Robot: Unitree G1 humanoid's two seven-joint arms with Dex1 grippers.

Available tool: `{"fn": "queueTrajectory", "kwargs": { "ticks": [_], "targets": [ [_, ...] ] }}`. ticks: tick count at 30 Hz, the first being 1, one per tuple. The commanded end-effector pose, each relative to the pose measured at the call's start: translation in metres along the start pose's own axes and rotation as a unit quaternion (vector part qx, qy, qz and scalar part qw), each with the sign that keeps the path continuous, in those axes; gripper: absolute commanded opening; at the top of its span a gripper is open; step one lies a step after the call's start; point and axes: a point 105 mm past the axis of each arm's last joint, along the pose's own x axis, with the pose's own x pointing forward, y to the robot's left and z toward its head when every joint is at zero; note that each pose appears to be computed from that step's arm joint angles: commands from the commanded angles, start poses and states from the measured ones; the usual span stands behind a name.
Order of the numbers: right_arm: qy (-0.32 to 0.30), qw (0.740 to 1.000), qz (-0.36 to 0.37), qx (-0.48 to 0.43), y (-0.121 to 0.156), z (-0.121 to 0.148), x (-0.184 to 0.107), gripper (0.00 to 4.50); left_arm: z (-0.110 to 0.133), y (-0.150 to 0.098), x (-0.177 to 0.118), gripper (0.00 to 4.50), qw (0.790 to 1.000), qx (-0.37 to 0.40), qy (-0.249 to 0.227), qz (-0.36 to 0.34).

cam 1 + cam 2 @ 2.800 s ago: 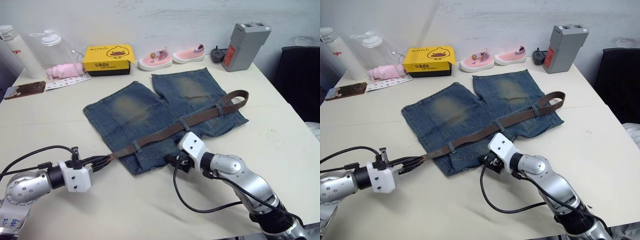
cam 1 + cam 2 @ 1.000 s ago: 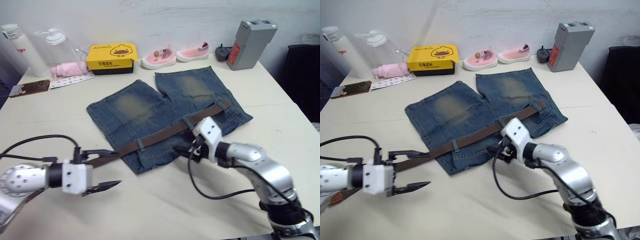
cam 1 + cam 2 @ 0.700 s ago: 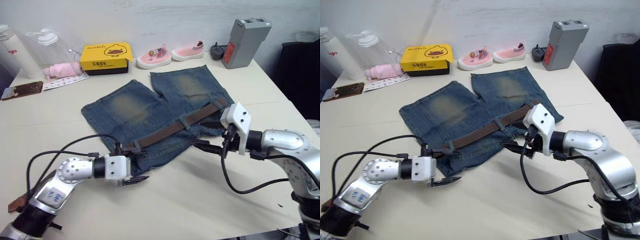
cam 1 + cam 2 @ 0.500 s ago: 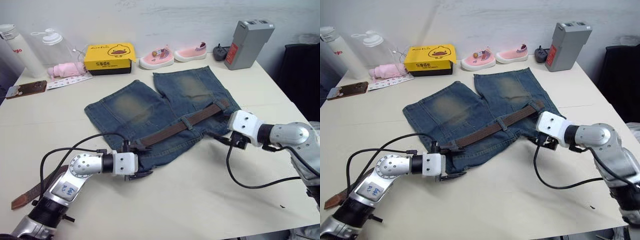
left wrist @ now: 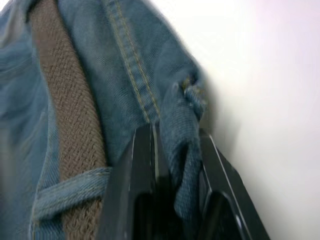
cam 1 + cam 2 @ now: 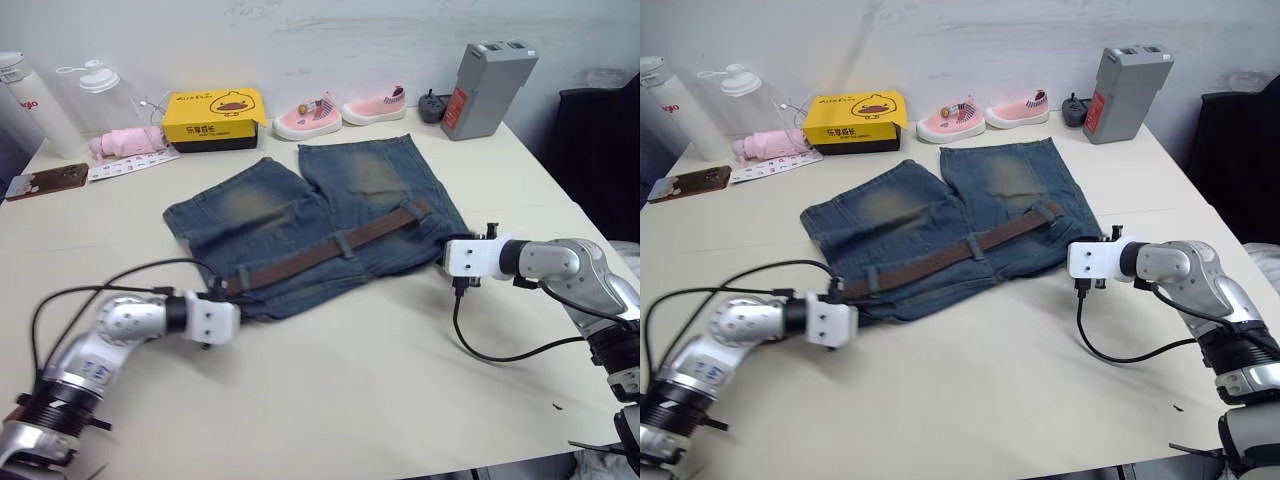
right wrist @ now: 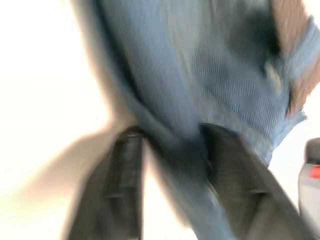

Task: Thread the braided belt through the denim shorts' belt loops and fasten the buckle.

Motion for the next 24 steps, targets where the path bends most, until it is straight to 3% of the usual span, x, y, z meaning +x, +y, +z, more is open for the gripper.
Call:
{"fn": "queueTrajectory", "kwargs": {
  "ticks": [1, 7, 13, 20, 24],
  "targets": [
    [-0.024, 0.994, 0.071, 0.073, 0.027, 0.016, 0.006, 0.04, -0.034, 0.002, -0.028, 0.21, 0.998, 0.000, 0.061, -0.003],
    [-0.122, 0.977, 0.105, 0.142, 0.045, 0.087, 0.012, 0.04, -0.042, 0.012, -0.037, 0.21, 0.998, 0.000, 0.055, 0.007],
    [-0.134, 0.968, 0.126, 0.172, 0.065, 0.109, 0.007, 0.04, -0.058, 0.004, -0.046, 0.21, 0.996, 0.020, 0.091, -0.018],
    [-0.047, 0.984, 0.065, 0.158, 0.051, 0.070, 0.010, 0.04, -0.067, -0.004, -0.060, 0.21, 0.993, 0.027, 0.107, -0.043],
    [-0.040, 0.985, 0.070, 0.152, 0.051, 0.061, 0.004, 0.04, -0.067, -0.004, -0.063, 0.21, 0.992, 0.037, 0.108, -0.050]
  ]
}}
